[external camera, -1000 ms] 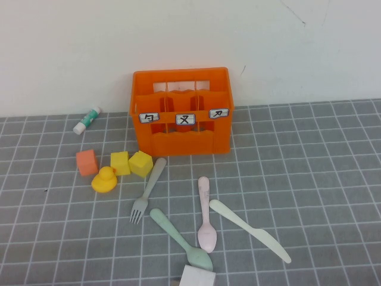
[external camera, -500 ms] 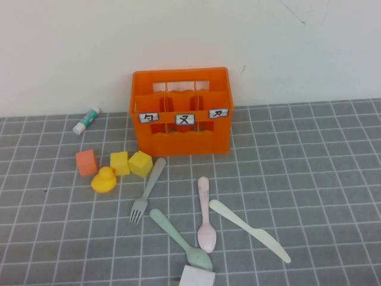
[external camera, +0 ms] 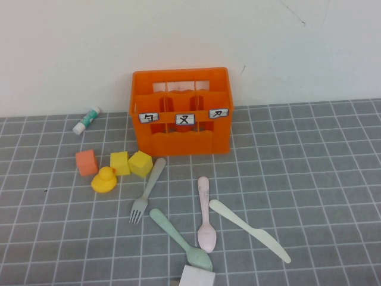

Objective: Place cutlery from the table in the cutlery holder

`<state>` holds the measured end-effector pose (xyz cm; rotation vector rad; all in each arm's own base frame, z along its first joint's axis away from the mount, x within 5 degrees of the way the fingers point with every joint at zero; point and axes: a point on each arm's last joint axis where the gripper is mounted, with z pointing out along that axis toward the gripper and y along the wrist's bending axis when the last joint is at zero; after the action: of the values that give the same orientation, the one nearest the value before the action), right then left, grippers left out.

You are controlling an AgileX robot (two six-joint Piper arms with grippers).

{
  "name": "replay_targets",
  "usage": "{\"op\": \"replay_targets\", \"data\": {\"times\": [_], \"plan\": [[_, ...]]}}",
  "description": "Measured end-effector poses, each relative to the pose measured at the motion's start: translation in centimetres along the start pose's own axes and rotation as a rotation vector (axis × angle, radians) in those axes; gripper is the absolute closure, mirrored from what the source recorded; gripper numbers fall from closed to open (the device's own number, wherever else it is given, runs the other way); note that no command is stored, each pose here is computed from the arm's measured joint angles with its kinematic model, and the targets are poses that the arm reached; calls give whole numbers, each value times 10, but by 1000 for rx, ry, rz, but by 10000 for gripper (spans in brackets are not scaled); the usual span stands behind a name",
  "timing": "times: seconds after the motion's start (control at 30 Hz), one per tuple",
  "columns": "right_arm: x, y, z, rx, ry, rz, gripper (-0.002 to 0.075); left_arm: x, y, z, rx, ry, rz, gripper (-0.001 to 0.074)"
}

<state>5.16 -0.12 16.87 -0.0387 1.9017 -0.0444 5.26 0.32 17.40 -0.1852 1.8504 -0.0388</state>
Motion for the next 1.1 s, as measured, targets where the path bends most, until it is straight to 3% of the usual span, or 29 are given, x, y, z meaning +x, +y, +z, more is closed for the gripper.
{"op": "replay_targets", "data": {"times": [0.07, 0.1, 0.27, 0.3, 0.37, 0.6, 0.67, 0.87, 1.1], "plan": [[0, 0, 0, 0, 0, 0, 729, -1, 0, 0, 4, -7, -26, 736], [0, 0, 0, 0, 0, 0, 729, -1, -2, 0, 23, -16, -109, 736], [0, 0, 0, 0, 0, 0, 729, -9, -15, -1, 209, -33, -946, 736], [0, 0, 0, 0, 0, 0, 729, -10, -16, -1, 238, -25, -1068, 736], [0, 0, 0, 0, 0, 0, 729, -12, -17, -2, 264, -24, -1167, 736], [0, 0, 0, 0, 0, 0, 729, -14, -16, -2, 265, -57, -1124, 736], [0, 0, 0, 0, 0, 0, 729, -15, -16, -2, 261, -73, -1055, 736], [0, 0, 0, 0, 0, 0, 729, -51, -35, -23, 361, -28, -532, 736], [0, 0, 0, 0, 0, 0, 729, -112, -49, -21, 373, 332, 54, 736]]}}
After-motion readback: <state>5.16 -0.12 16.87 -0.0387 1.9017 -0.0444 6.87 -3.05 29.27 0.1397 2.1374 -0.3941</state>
